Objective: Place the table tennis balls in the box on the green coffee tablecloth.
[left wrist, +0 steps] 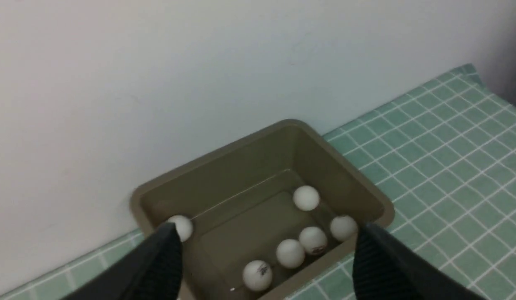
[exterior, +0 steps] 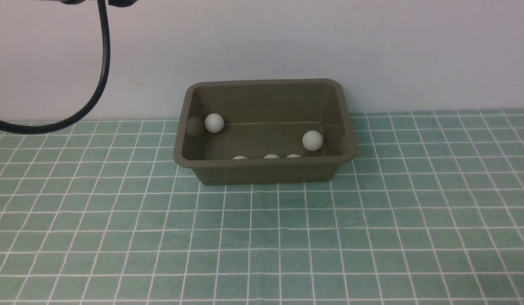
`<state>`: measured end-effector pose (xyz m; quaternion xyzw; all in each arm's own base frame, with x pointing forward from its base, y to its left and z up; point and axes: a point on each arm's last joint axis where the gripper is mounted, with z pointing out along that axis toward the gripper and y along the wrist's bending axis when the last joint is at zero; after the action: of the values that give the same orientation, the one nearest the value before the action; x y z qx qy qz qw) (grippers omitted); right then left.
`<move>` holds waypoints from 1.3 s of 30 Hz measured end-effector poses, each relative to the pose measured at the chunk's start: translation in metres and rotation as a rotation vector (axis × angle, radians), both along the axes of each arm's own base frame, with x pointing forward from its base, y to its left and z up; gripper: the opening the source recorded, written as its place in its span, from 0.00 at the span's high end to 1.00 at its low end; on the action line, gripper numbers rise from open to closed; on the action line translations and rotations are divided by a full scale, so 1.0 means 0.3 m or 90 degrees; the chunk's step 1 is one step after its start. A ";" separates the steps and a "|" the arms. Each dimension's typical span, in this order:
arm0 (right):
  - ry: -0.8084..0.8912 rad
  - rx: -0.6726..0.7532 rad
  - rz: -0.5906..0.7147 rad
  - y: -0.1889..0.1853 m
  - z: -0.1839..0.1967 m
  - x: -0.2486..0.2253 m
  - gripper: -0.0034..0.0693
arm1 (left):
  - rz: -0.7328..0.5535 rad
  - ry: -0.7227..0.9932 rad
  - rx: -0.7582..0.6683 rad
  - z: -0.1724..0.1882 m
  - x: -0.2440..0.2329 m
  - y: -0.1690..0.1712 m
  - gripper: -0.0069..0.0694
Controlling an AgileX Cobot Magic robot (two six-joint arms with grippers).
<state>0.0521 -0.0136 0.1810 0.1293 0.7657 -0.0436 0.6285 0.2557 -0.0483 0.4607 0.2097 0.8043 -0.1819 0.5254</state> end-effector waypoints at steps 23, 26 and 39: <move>-0.002 0.007 -0.001 0.000 0.000 0.000 0.42 | 0.329 -0.022 0.061 -0.654 -0.603 0.148 0.26; -0.002 0.007 -0.001 0.000 0.000 0.000 0.42 | 0.394 -0.042 0.068 -0.783 -0.627 0.173 0.26; -0.002 0.007 -0.001 0.000 0.000 0.000 0.42 | 0.511 -0.038 0.054 -0.973 -0.679 0.209 0.26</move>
<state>0.0521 -0.0136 0.1810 0.1336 0.7650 -0.0401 0.6287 0.0518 0.0143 0.1689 -0.0943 0.8135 0.0769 0.5687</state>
